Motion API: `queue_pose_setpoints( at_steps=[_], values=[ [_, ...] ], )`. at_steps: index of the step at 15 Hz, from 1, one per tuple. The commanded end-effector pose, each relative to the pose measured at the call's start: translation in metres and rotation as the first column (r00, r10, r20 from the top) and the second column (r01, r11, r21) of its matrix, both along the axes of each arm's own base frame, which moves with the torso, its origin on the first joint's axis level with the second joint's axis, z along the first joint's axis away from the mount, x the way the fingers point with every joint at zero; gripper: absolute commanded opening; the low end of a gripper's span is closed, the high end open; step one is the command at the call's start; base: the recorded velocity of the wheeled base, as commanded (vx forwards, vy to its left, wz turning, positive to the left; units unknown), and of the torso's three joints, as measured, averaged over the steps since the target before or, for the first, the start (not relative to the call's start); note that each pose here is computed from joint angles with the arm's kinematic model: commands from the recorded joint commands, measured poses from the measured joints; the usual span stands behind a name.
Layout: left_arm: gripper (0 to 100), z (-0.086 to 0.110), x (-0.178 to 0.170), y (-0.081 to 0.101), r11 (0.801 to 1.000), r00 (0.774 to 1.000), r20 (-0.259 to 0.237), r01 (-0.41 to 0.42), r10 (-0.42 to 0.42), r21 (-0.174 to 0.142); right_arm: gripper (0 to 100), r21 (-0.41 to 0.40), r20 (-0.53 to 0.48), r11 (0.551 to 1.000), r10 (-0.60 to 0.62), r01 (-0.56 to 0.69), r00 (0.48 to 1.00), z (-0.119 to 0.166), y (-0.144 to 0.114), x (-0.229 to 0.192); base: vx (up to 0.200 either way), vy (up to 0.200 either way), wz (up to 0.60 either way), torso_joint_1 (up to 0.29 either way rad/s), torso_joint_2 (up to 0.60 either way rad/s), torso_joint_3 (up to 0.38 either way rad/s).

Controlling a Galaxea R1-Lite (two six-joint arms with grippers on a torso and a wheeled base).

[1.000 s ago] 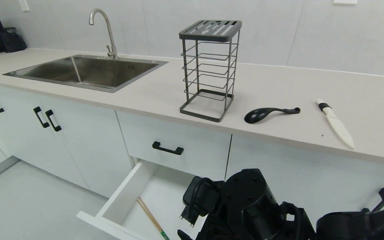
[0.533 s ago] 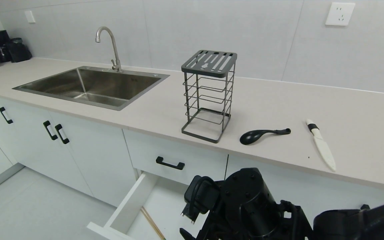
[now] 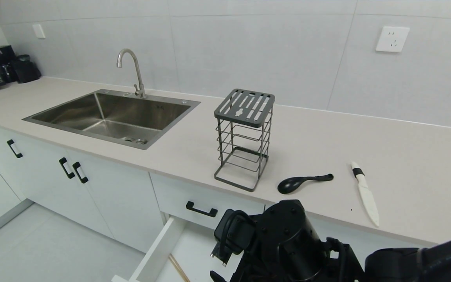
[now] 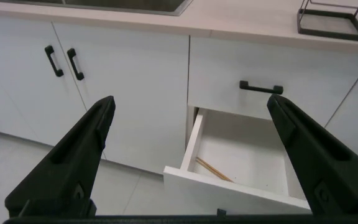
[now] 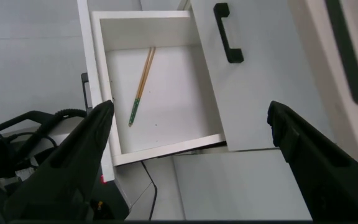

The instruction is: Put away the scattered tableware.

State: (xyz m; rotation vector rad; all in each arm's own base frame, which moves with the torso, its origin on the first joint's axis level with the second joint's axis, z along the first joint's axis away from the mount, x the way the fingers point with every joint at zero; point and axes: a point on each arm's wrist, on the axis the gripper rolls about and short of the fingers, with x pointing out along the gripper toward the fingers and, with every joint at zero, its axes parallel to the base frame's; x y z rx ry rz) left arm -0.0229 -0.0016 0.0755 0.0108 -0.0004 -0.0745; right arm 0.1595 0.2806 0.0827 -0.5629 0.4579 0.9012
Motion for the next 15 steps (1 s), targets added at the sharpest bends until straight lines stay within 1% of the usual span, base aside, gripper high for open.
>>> queue_pose_setpoints(
  at_steps=[1, 6, 7, 11, 12, 15],
  values=[
    [100, 0.0, 0.0, 0.0, 1.0, 1.0, -0.002, -0.001, 0.001, 0.0, 100, -0.006, -0.002, 1.0, 0.001, -0.001, 1.0, -0.002, 0.001, 0.0, 0.0, 0.0, 0.0, 0.261, -0.52, -0.266],
    [100, 0.0, 0.0, 0.0, 1.0, 1.0, -0.002, -0.001, 0.001, 0.0, 100, -0.014, -0.007, 1.0, 0.001, -0.002, 1.0, -0.003, 0.0, 0.0, 0.0, 0.0, 0.0, 0.277, -0.55, -0.285],
    [100, 0.0, 0.0, 0.0, 1.0, 1.0, -0.002, 0.001, -0.001, 0.0, 100, -0.048, -0.027, 0.999, -0.001, 0.0, 1.0, -0.008, -0.002, 0.0, 0.0, 0.0, 0.0, 0.173, -0.34, -0.163],
    [100, 0.0, 0.0, 0.0, 1.0, 1.0, -0.003, 0.001, -0.001, 0.0, 100, -0.082, -0.054, 0.997, 0.0, -0.005, 0.999, -0.017, -0.007, 0.008, 0.0, 0.0, 0.0, 0.052, -0.09, -0.049],
    [100, 0.0, 0.0, 0.0, 1.0, 1.0, -0.002, -0.001, 0.001, 0.0, 100, -0.114, -0.046, 0.993, 0.009, -0.014, 0.999, -0.023, -0.012, 0.011, 0.0, 0.0, 0.0, 0.0, 0.0, 0.0],
    [100, 0.0, 0.0, 0.0, 1.0, 1.0, -0.002, -0.001, 0.001, -0.002, 100, -0.121, -0.049, 0.993, -0.008, 0.002, 0.999, -0.024, -0.018, 0.014, 0.0, 0.0, 0.0, 0.0, 0.0, 0.0]
  ],
)
